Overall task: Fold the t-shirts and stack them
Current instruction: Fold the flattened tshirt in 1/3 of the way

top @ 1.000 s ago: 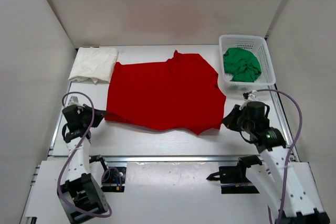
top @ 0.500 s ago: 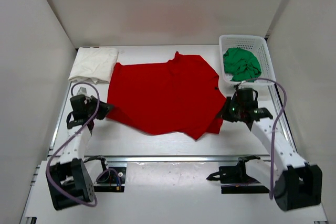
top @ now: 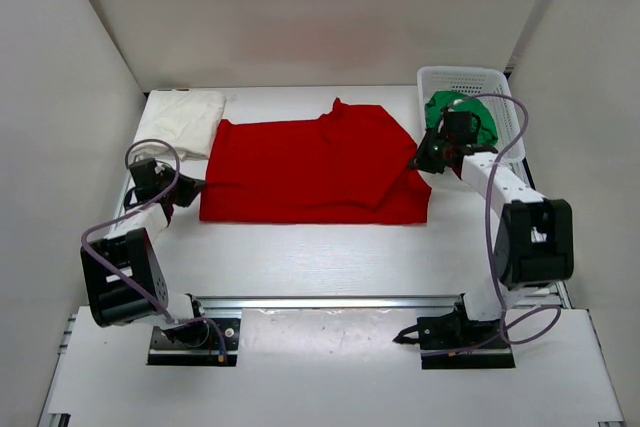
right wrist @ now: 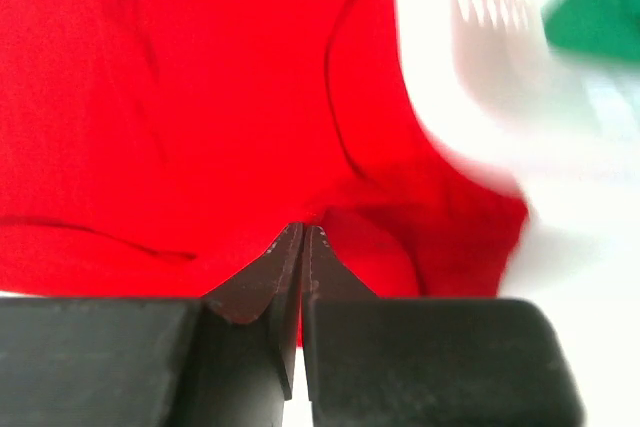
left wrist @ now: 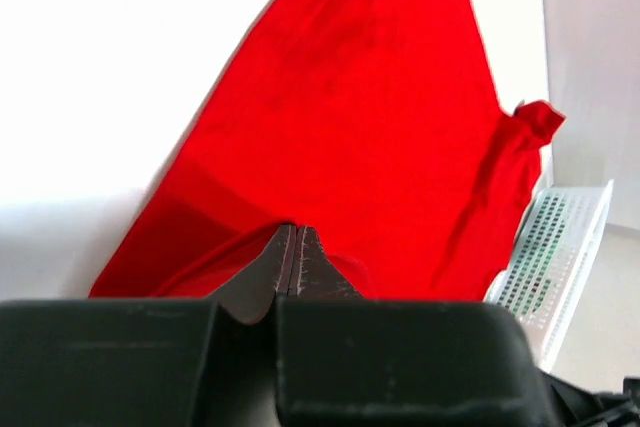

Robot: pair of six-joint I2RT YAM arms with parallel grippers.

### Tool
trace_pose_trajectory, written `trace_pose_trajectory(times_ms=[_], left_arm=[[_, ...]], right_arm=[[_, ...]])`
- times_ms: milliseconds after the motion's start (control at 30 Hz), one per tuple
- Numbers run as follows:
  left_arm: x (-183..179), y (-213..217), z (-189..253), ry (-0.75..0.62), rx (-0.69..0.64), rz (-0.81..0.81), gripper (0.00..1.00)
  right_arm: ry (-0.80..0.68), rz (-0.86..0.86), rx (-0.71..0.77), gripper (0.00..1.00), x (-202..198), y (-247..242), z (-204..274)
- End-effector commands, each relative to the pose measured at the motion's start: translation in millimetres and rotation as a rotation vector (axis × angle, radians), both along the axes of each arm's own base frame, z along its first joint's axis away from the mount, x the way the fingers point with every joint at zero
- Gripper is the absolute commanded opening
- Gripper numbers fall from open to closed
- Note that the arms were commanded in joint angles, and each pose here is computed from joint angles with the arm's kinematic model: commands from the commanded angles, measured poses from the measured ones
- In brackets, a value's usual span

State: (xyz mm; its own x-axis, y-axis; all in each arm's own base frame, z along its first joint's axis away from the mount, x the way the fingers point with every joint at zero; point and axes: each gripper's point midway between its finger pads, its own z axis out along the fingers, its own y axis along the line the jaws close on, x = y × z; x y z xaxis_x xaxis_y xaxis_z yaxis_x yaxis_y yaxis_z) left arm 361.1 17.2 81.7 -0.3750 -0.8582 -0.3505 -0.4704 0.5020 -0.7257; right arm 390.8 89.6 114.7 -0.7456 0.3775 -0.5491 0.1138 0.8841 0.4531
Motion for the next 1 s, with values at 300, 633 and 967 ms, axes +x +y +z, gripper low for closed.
trace_pose_trajectory(times_ms=[300,633,967], left_arm=[[37,16,4,-0.038,0.024,0.009,0.23],[-9,7,10,-0.053,0.063,-0.018,0.46],[-61,-13,-41,0.062,-0.004,-0.046,0.51]], right_arm=[[-0.076,0.034,-0.033,0.0,94,13,6],[-0.138,-0.009,-0.008,0.35,83,3,36],[-0.181,-0.149,0.062,0.01,-38,-25,-14]])
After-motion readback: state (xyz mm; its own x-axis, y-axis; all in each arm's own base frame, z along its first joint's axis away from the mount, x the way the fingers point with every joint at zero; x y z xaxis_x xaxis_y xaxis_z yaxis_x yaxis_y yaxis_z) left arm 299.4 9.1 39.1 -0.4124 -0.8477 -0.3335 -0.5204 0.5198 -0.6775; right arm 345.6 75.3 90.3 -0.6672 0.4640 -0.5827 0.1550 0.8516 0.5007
